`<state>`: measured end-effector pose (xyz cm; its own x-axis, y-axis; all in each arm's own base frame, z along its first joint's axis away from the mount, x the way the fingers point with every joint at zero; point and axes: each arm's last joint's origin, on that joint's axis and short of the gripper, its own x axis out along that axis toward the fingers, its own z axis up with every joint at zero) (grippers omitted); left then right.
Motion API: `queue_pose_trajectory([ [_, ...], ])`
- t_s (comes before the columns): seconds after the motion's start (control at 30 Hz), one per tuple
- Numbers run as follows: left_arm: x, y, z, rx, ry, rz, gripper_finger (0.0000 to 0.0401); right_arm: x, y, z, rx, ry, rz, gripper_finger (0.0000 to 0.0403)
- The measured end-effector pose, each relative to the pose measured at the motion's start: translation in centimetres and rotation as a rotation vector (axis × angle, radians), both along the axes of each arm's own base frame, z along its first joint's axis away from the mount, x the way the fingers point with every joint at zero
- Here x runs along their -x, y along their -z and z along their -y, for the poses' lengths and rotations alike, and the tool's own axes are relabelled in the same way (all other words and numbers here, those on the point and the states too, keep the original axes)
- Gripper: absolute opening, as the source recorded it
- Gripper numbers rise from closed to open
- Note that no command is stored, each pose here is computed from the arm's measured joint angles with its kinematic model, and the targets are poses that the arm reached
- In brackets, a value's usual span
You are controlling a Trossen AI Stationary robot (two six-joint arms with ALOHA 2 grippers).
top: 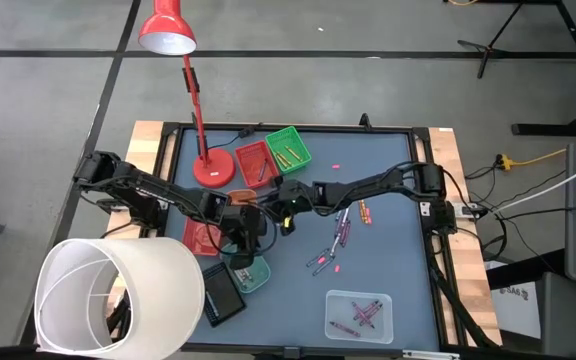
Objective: Sort crayons
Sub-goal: Put the light blue crayon into the black basket
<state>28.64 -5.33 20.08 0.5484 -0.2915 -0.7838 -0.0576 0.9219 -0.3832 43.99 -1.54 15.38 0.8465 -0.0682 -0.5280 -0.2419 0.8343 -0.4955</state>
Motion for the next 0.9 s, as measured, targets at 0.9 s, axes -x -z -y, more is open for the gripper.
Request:
queue_pose_trajectory([
  [0.9, -2.8, -2.9, -0.7, -0.358, -0.11, 0.472, 0.0109, 11.5, -11.3, 0.0, -0.086, 0.191, -0.431, 0.0108],
])
